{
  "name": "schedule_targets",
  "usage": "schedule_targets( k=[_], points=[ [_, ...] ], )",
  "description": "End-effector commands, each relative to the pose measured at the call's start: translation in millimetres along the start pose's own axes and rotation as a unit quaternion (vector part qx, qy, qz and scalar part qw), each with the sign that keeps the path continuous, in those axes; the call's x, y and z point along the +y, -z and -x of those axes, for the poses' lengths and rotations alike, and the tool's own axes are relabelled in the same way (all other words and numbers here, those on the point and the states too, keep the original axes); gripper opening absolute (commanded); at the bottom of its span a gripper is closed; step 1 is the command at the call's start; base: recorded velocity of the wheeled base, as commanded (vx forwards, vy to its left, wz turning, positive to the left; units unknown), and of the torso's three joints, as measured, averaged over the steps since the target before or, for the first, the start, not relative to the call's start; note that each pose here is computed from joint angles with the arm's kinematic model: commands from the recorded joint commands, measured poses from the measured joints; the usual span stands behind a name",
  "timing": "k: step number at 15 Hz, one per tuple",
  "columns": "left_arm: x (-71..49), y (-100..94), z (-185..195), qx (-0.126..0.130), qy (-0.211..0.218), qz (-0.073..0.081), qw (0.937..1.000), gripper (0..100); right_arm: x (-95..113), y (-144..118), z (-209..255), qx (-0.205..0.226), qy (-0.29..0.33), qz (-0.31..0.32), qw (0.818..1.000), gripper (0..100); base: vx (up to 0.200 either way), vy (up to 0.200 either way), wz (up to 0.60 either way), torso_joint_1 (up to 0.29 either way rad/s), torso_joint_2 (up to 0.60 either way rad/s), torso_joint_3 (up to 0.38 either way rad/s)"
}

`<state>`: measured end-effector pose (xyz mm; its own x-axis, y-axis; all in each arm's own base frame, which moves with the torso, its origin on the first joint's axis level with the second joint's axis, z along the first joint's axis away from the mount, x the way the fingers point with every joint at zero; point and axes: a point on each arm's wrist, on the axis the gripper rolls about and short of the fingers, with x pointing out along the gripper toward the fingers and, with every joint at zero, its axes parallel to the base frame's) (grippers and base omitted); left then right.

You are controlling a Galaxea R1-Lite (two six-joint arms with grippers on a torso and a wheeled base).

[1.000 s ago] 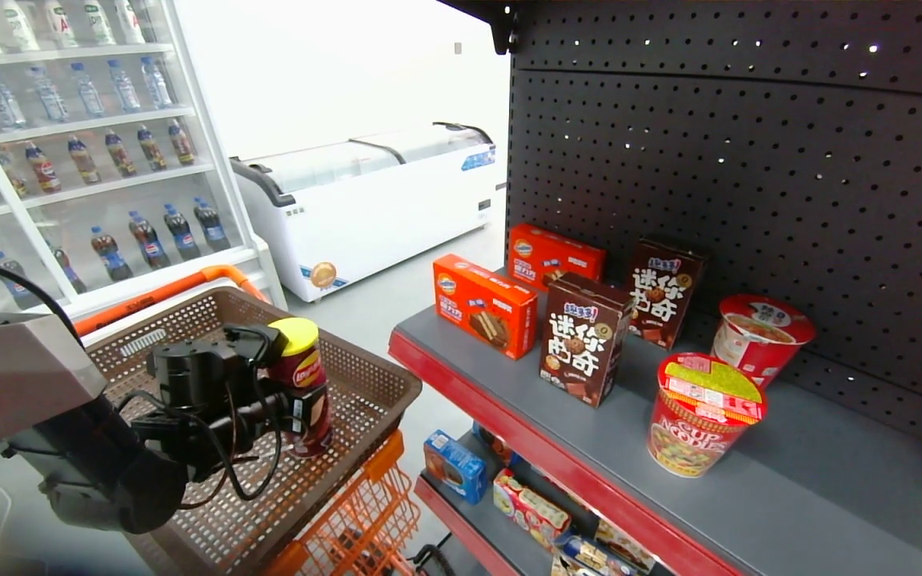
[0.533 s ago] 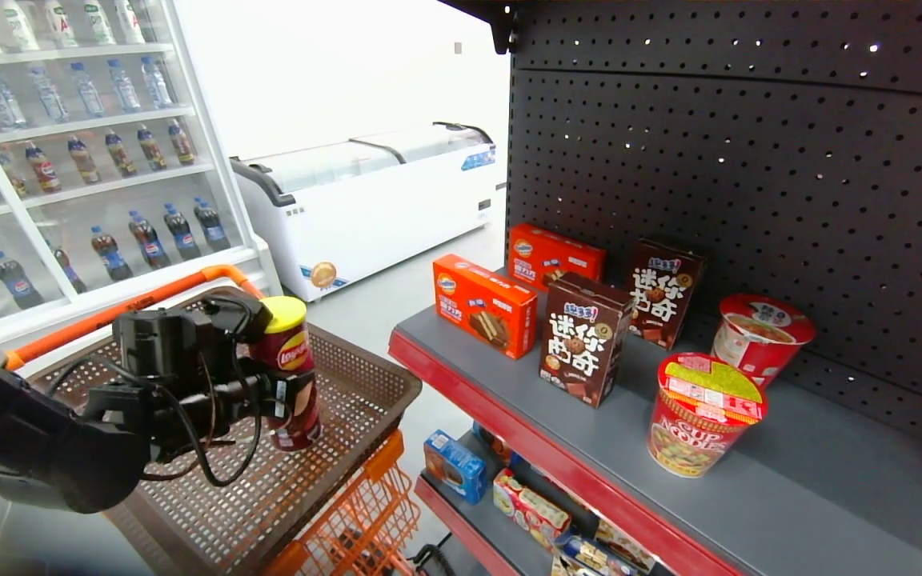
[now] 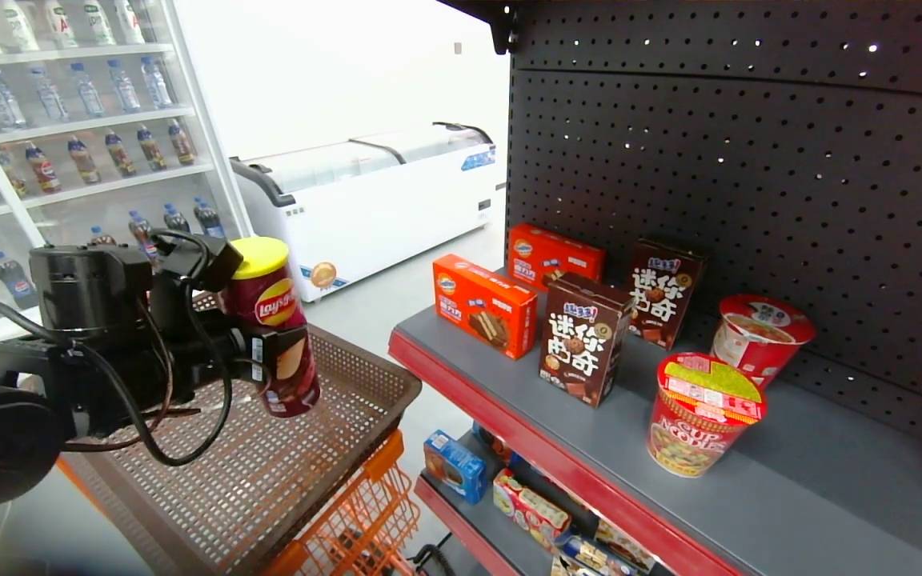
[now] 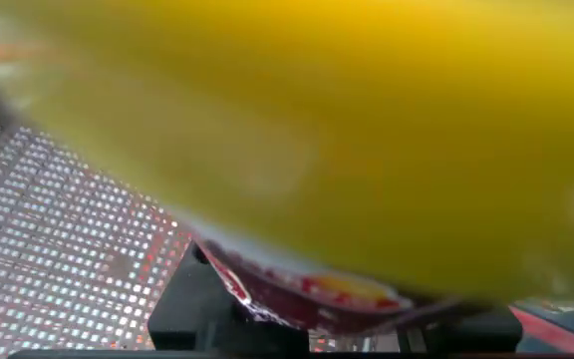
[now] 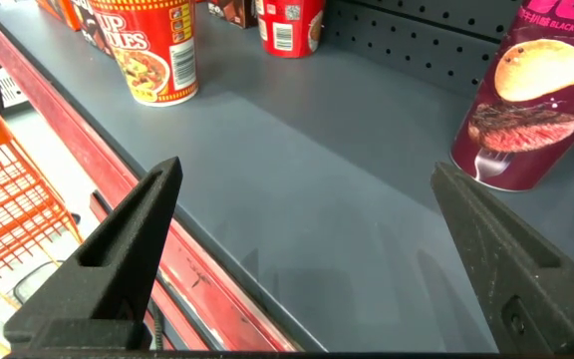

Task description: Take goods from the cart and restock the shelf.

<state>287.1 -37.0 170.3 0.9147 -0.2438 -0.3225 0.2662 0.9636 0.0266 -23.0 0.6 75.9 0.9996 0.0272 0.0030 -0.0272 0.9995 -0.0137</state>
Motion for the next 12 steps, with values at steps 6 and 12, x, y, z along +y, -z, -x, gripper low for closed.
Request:
schedule_targets(
  k=[6,12],
  points=[
    [-10.5,-31.5,80.6,-0.046,0.023,-0.009,0.9987,0,0.0,0.0,-0.1,0.001,0.000,0.000,1.000,100,0.000,0.000,0.00,0.000,0.00,0.000],
    [-9.4,-56.2,89.0,-0.106,0.023,-0.019,0.9939,0,0.0,0.0,-0.1,0.001,0.000,0.000,1.000,100,0.000,0.000,0.00,0.000,0.00,0.000]
  ],
)
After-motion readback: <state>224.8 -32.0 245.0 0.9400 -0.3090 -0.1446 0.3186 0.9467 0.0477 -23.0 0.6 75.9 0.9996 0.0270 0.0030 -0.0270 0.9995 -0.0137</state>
